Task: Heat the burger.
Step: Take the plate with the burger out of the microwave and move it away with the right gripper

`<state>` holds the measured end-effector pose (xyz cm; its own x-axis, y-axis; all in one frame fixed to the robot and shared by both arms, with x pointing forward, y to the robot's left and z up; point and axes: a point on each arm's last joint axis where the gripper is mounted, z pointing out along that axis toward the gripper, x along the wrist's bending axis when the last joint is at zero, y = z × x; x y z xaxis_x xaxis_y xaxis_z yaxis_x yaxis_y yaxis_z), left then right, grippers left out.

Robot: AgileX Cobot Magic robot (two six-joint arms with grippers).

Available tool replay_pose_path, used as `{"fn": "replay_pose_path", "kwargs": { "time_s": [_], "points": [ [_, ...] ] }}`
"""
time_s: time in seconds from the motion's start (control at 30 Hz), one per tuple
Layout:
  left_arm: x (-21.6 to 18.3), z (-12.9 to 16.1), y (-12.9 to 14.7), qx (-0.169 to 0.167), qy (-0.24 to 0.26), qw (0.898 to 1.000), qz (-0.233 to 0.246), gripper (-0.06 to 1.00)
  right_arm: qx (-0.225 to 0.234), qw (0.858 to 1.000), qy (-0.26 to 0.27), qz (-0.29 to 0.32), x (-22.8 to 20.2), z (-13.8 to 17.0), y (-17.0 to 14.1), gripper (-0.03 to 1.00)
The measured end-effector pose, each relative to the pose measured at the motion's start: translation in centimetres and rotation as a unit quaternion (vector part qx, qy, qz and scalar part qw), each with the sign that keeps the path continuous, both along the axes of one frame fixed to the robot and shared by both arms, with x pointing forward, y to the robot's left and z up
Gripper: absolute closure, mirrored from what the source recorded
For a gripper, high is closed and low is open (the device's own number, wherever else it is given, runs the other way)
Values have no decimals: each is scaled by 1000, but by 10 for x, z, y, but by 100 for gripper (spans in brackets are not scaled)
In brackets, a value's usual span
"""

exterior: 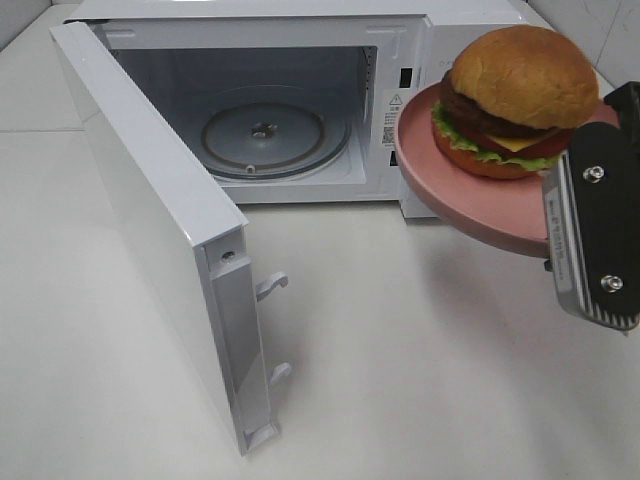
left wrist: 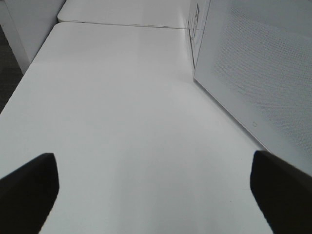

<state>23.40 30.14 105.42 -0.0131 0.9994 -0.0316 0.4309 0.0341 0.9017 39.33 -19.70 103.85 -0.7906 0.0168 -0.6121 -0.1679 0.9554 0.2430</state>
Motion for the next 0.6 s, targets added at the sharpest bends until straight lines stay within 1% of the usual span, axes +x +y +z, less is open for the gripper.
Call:
{"fn": "replay_pose_path", "kwargs": {
  "time_s": [0.17,0.23,0.33,0.4,0.43,0.5,0.53,0.6],
  "points": [
    [0,0,0,0,0,1000,0,-5,7,1000,6,-27,-8,-3,-8,90],
    [0,0,0,0,0,1000,0,-5,12,997,21,-67,-15,-9,-17,90],
    [0,0,0,0,0,1000,0,-5,14,996,24,-79,-16,-9,-19,90],
    [0,0,0,0,0,1000,0,-5,9,993,30,-114,-16,-10,-24,90],
    [0,0,0,0,0,1000,0,-5,9,993,30,-114,-16,-10,-24,90],
    [0,0,0,0,0,1000,0,-5,14,986,37,-162,-16,-11,-29,90],
    [0,0,0,0,0,1000,0,-5,14,986,37,-162,-16,-11,-29,90],
    [0,0,0,0,0,1000,0,-5,24,980,36,-196,-15,-11,-31,90]
  ]
}}
